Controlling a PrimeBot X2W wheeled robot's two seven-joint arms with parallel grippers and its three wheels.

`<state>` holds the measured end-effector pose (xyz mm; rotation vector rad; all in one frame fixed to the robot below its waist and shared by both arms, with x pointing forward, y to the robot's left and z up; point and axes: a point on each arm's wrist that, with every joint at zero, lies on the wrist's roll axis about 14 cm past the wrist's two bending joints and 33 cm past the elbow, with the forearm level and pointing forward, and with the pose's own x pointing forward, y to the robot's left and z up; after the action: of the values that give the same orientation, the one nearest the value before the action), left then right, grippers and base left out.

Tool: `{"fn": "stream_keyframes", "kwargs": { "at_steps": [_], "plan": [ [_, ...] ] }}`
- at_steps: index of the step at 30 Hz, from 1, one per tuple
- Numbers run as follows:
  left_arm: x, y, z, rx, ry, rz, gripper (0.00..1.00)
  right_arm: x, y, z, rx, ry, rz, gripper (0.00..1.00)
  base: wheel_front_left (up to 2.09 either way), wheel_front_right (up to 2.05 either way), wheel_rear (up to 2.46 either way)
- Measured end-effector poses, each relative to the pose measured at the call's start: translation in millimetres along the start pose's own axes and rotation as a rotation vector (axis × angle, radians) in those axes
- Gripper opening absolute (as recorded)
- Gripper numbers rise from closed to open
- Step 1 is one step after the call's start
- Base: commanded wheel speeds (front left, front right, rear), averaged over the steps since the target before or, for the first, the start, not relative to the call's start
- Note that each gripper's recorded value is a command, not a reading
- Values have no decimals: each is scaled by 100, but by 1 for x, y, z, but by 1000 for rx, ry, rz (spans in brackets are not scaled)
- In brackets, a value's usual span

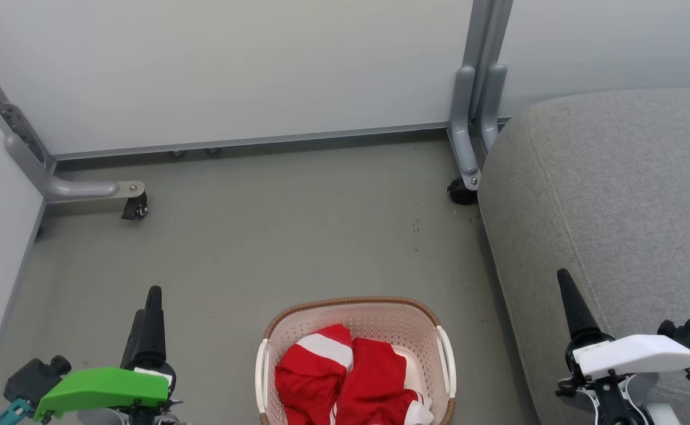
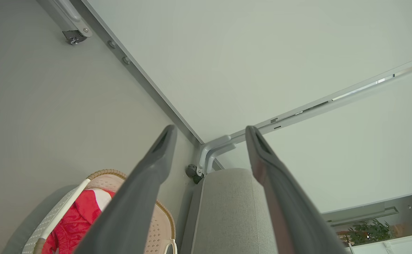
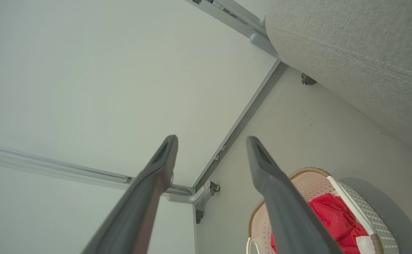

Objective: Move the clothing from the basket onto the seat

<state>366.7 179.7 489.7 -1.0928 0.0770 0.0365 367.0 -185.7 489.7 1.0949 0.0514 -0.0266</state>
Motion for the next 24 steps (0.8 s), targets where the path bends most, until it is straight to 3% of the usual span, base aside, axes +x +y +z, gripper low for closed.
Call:
{"fn": "stream_keyframes", "kwargs": {
  "at_steps": [24],
  "plan": [
    [-1,-21,1,343,-56,-45,100,-1,25,-4,-385,-23,89,100,0,0,0]
  ]
}}
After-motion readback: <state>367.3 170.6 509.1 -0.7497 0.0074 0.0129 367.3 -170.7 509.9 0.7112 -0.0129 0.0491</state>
